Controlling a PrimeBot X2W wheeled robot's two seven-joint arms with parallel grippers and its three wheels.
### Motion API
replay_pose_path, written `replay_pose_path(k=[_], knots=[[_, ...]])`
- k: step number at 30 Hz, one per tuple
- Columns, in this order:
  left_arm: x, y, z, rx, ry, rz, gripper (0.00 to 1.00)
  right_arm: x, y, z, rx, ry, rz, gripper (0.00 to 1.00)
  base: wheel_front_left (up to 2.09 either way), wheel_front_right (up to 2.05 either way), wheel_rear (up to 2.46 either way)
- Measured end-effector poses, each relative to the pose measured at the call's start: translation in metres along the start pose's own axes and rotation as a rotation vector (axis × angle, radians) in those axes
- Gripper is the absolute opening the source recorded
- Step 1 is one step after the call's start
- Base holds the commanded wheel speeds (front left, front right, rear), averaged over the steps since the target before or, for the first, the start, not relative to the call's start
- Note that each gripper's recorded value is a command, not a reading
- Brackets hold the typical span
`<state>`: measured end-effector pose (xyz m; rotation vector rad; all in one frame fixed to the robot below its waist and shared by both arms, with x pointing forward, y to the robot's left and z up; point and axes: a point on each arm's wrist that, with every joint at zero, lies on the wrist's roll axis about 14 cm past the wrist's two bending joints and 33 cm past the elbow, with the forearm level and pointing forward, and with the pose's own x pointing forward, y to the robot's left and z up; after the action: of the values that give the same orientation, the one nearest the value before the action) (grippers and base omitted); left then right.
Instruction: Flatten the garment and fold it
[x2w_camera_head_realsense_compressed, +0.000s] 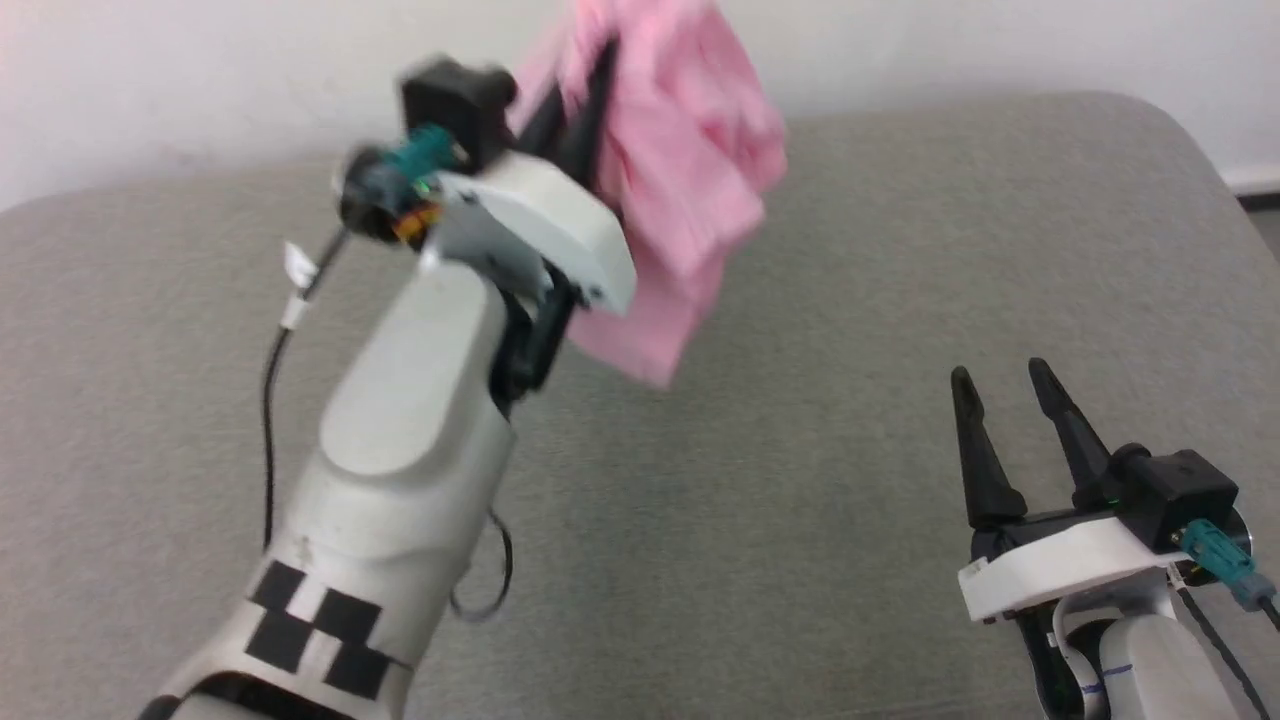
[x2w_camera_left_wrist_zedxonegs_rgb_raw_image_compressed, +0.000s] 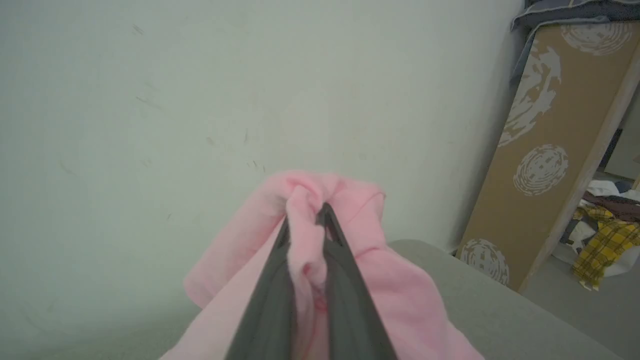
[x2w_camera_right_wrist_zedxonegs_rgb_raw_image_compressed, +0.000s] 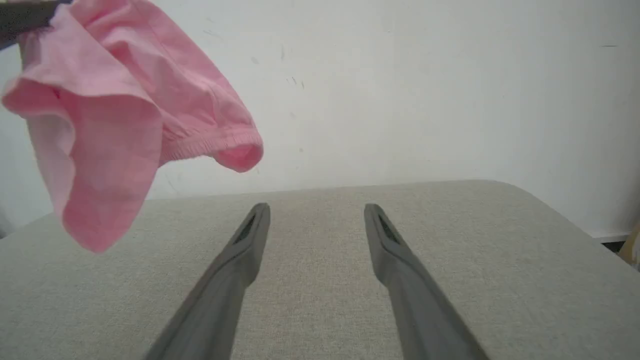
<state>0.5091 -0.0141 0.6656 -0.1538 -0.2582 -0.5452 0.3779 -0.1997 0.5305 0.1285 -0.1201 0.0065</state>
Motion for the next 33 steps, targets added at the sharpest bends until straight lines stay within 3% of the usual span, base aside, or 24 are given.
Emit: replay_pose_path(k=[7, 12, 14, 15, 16, 20, 26, 33], knots=[[-0.030, -0.033, -0.152, -0.008, 0.500, -0.103, 0.00, -0.012, -0.021, -0.008, -0.011, 0.033, -0.066, 1.00, 0.00, 0.00, 0.00], [-0.083, -0.036, -0.234, -0.006, 0.876, -0.135, 0.00, -0.015, -0.030, -0.014, -0.020, 0.056, -0.093, 1.00, 0.00, 0.00, 0.00], [-0.098, -0.037, -0.249, -0.026, 0.971, -0.142, 0.31, -0.015, -0.030, -0.017, -0.021, 0.065, -0.094, 1.00, 0.00, 0.00, 0.00], [-0.100, -0.038, -0.250, -0.033, 0.984, -0.148, 0.83, -0.014, -0.029, -0.018, -0.020, 0.067, -0.091, 1.00, 0.00, 0.00, 0.00], [-0.100, -0.039, -0.249, -0.043, 0.982, -0.149, 1.00, -0.013, -0.028, -0.018, -0.020, 0.068, -0.087, 1.00, 0.00, 0.00, 0.00], [-0.086, -0.035, -0.231, -0.083, 0.855, -0.116, 1.00, -0.008, -0.018, -0.021, -0.020, 0.079, -0.055, 1.00, 0.00, 0.00, 0.00], [-0.054, -0.011, -0.158, -0.162, 0.423, -0.013, 1.00, 0.004, 0.004, -0.015, -0.022, 0.058, 0.016, 1.00, 0.00, 0.00, 0.00], [-0.087, 0.059, -0.083, -0.046, 0.116, 0.219, 1.00, 0.017, 0.050, -0.007, -0.029, 0.040, 0.154, 1.00, 0.00, 0.00, 0.00]])
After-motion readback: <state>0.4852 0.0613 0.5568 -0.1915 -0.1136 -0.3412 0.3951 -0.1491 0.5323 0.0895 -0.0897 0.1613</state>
